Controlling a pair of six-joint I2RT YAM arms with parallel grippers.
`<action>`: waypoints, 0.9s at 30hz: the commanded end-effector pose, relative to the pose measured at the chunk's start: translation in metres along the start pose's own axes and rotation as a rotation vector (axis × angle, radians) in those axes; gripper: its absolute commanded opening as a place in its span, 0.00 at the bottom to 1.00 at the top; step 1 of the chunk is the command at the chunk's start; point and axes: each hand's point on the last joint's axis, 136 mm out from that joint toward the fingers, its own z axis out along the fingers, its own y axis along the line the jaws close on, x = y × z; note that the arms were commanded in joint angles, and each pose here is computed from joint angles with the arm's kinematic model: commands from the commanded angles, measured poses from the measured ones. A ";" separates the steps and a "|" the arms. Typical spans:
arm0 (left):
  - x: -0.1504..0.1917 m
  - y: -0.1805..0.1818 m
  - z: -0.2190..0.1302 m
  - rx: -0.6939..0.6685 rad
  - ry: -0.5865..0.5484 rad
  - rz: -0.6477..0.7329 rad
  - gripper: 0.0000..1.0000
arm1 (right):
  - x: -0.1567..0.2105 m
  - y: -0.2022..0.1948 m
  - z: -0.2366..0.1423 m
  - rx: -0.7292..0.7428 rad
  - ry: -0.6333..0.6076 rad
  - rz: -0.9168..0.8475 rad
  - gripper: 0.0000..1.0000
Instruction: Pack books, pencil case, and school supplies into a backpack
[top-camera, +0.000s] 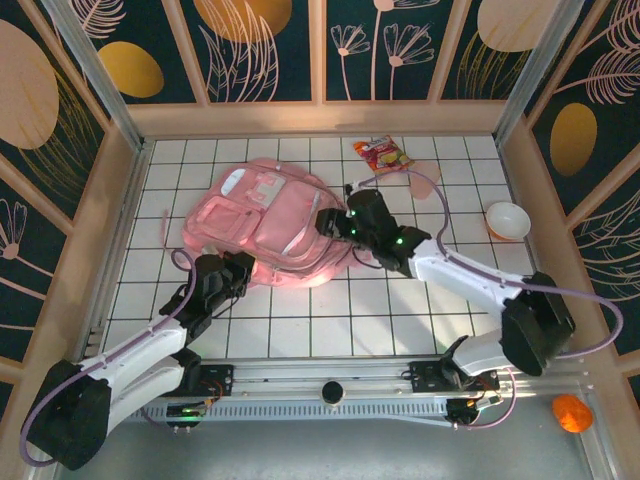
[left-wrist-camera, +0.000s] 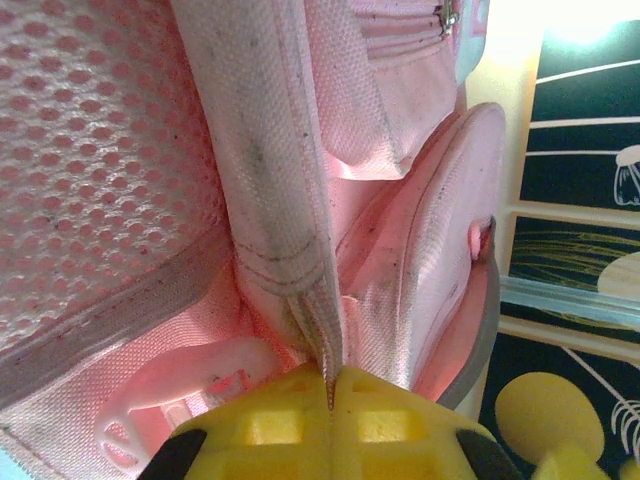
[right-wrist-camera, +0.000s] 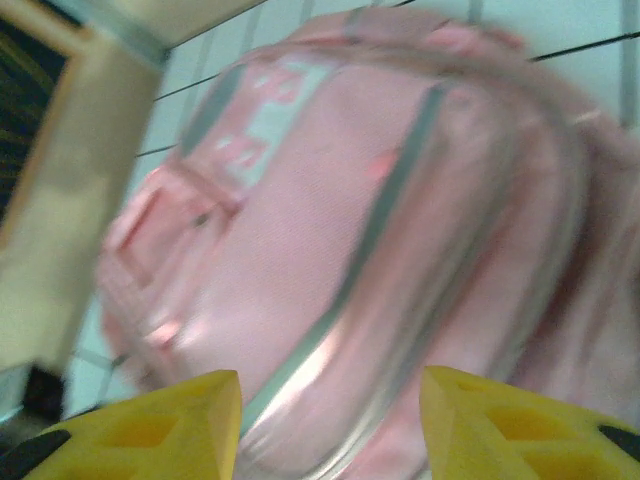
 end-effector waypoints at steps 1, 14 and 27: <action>0.000 -0.043 -0.004 0.160 -0.002 -0.052 0.00 | 0.041 0.014 -0.001 0.018 0.096 0.107 0.47; -0.001 -0.038 -0.007 0.141 -0.007 -0.050 0.00 | 0.155 0.084 0.057 -0.003 0.419 0.178 0.47; 0.003 -0.027 -0.006 0.117 0.018 -0.049 0.00 | 0.140 0.026 0.078 0.299 0.311 0.071 0.41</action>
